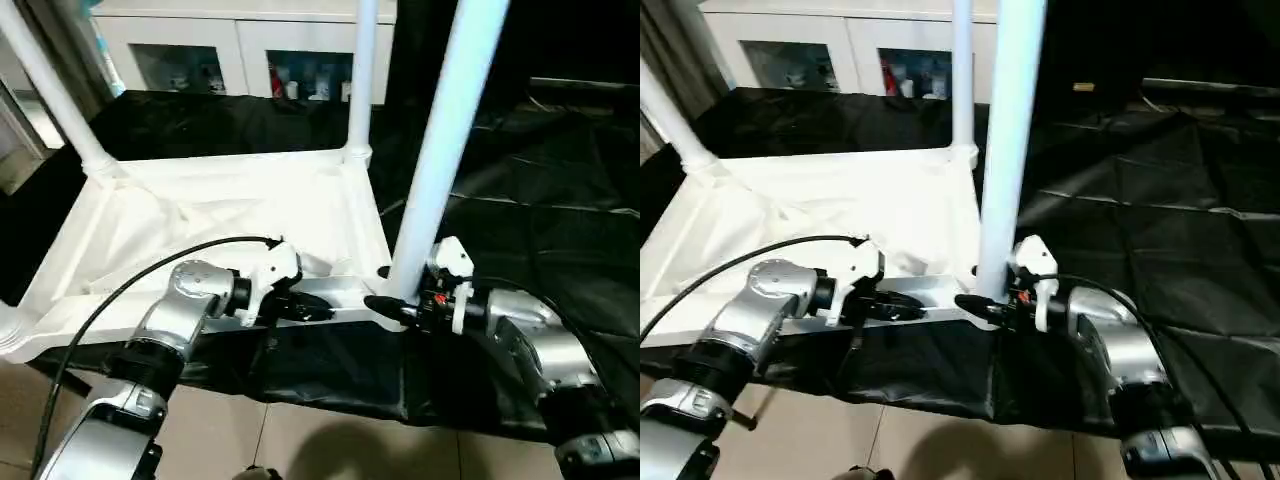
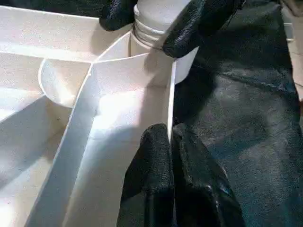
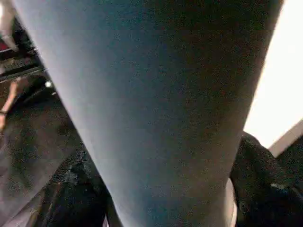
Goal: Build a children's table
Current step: Rotate leg to tighten
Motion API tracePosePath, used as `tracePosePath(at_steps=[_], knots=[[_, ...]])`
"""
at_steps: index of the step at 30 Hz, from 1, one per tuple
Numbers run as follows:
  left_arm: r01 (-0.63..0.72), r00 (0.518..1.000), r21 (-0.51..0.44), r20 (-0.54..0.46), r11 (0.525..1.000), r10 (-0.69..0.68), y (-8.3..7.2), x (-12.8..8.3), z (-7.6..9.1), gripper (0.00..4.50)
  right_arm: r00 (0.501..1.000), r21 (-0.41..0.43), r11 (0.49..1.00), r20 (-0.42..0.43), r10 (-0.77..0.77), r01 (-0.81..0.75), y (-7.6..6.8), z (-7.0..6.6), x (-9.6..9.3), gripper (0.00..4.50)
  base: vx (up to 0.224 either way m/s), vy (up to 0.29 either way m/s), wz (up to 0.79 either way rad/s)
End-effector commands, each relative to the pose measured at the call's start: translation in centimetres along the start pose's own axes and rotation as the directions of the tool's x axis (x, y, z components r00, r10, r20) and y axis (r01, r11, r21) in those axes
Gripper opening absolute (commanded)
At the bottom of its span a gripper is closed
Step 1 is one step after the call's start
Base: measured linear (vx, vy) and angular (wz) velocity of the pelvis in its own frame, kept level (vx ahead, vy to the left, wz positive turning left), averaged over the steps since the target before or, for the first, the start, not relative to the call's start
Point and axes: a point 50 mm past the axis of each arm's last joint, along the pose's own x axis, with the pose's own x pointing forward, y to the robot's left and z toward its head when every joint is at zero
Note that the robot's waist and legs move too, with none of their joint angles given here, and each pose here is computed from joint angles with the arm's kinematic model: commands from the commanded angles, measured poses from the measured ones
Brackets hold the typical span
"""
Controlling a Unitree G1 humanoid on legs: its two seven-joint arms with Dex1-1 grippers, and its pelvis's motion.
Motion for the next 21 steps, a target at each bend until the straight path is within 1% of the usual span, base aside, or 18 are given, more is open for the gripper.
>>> tracePosePath(at_steps=[1,2,4,5,6,7,8,10,12,13,14,16,19,20,21], knots=[[-0.174,0.983,-0.023,0.054,0.984,0.175,1.3,1.1,1.0,0.00,0.993,0.055,0.994,-0.081,-0.088,0.092,0.8,-2.6,1.2,2.71,0.000,0.000,0.00],[-0.219,0.974,-0.033,0.056,0.975,0.220,1.5,1.8,1.3,0.00,0.979,0.062,0.980,-0.093,-0.182,0.188,0.6,-3.0,1.8,2.71,0.000,0.000,0.00],[-0.249,0.966,-0.045,0.065,0.967,0.252,1.7,2.4,1.6,0.00,0.963,0.072,0.963,-0.101,-0.251,0.258,0.5,-3.3,2.2,2.71,0.000,0.000,0.00],[-0.275,0.957,-0.055,0.081,0.960,0.279,1.6,3.5,2.3,0.00,0.930,0.110,0.925,-0.109,-0.352,0.363,0.4,-3.6,3.0,2.70,0.000,0.000,0.00],[-0.279,0.955,-0.055,0.087,0.959,0.283,1.6,4.1,2.6,0.00,0.914,0.128,0.907,-0.113,-0.390,0.402,0.4,-3.6,3.4,2.70,0.000,0.000,0.00],[-0.280,0.955,-0.055,0.089,0.958,0.284,1.5,4.3,2.8,0.00,0.908,0.135,0.899,-0.115,-0.403,0.417,0.4,-3.6,3.6,2.70,0.000,0.000,0.00],[-0.280,0.954,-0.051,0.099,0.959,0.284,1.3,5.5,3.4,0.00,0.882,0.164,0.867,-0.116,-0.457,0.471,0.5,-3.5,4.5,2.70,0.000,0.000,0.00],[-0.277,0.953,-0.050,0.110,0.959,0.281,1.0,6.3,3.9,0.00,0.875,0.155,0.861,-0.114,-0.471,0.484,0.8,-3.3,5.3,2.70,0.000,0.000,0.00],[-0.259,0.958,-0.036,0.117,0.965,0.261,0.8,6.8,4.2,0.00,0.895,0.122,0.887,-0.082,-0.439,0.446,1.2,-2.7,6.1,2.70,0.000,0.000,0.00],[-0.254,0.959,-0.033,0.117,0.967,0.257,0.7,6.9,4.2,0.00,0.901,0.120,0.893,-0.070,-0.429,0.434,1.3,-2.6,6.3,2.70,0.000,0.000,0.00],[-0.250,0.961,-0.029,0.118,0.968,0.252,0.7,7.0,4.3,0.00,0.906,0.119,0.898,-0.057,-0.419,0.423,1.4,-2.4,6.5,3.05,0.000,0.000,0.00],[-0.229,0.966,-0.022,0.121,0.973,0.230,0.6,7.0,4.3,0.00,0.934,0.173,0.920,-0.006,-0.357,0.353,1.7,-1.8,6.7,3.40,0.000,0.000,0.00],[-0.198,0.973,-0.015,0.116,0.980,0.198,0.5,6.6,3.9,0.00,0.948,0.155,0.937,0.005,-0.317,0.312,1.7,-1.5,6.5,3.42,0.000,0.000,0.00],[-0.174,0.979,-0.008,0.106,0.985,0.174,0.5,6.1,3.6,0.00,0.960,0.127,0.953,0.010,-0.278,0.275,1.6,-1.3,6.2,3.49,0.000,0.000,0.00],[-0.163,0.981,-0.004,0.101,0.987,0.163,0.5,5.9,3.4,0.00,0.965,0.120,0.959,0.013,-0.260,0.257,1.5,-1.2,6.0,3.49,0.000,0.000,0.00]])
